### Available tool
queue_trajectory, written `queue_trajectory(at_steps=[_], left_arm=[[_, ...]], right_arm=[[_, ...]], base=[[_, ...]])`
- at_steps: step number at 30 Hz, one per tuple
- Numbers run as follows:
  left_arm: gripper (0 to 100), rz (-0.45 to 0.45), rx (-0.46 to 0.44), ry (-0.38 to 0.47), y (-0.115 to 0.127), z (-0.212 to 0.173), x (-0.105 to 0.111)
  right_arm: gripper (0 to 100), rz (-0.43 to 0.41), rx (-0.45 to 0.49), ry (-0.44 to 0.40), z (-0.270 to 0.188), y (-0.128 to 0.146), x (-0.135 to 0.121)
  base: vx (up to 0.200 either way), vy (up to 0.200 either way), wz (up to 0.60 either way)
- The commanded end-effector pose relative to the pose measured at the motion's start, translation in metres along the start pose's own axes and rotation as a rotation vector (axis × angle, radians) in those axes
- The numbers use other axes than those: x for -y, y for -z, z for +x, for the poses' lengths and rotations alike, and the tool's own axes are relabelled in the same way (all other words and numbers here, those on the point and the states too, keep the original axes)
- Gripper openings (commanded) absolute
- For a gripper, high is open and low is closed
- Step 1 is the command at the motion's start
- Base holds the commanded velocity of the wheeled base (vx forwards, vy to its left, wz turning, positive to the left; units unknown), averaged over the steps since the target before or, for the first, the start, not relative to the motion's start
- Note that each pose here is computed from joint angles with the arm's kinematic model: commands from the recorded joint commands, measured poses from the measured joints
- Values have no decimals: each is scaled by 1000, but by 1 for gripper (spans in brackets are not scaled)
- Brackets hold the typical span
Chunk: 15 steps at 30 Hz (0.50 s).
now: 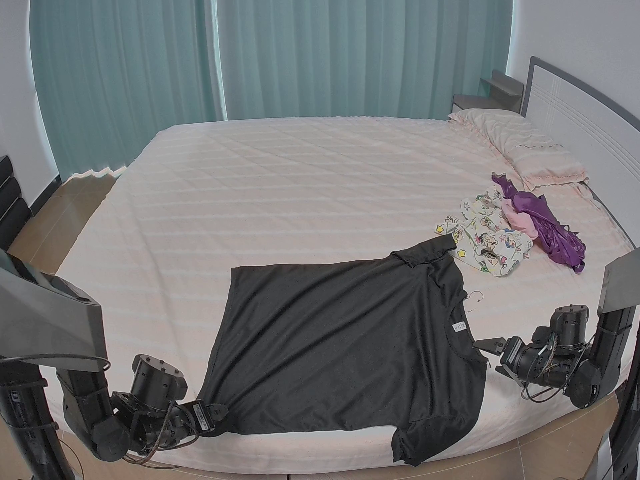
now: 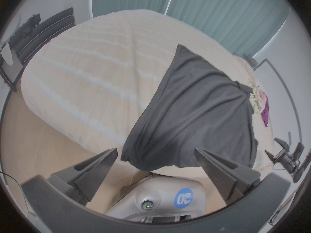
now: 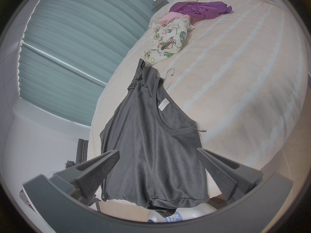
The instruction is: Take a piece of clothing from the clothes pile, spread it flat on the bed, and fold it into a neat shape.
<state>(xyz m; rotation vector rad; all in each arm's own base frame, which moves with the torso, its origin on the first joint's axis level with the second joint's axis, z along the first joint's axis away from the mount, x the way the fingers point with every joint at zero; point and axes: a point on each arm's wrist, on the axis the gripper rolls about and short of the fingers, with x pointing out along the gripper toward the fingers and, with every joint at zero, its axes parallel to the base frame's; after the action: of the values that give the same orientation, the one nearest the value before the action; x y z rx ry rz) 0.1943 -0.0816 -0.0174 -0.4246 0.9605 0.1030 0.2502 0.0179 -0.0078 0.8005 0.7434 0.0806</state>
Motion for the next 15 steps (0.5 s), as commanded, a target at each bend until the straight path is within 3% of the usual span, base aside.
queue_trajectory(at_steps=[1,6,11,15], left_arm=[[100,-33,67,72,-14,-14,6],[100,-146,61,138,-21,-10,16],[100,-138,39,161,-17,-11,21],[100,-127,31,167,-14,-11,23]], right_arm=[[100,-5,1,-7,-2,1,-2],[100,-4,3,-8,-2,0,-2],[100,-4,1,-5,-1,1,-1],[100,-4,5,-5,-1,0,-1]], base=[[0,0,0],[0,0,0],[0,0,0],[0,-200,0]])
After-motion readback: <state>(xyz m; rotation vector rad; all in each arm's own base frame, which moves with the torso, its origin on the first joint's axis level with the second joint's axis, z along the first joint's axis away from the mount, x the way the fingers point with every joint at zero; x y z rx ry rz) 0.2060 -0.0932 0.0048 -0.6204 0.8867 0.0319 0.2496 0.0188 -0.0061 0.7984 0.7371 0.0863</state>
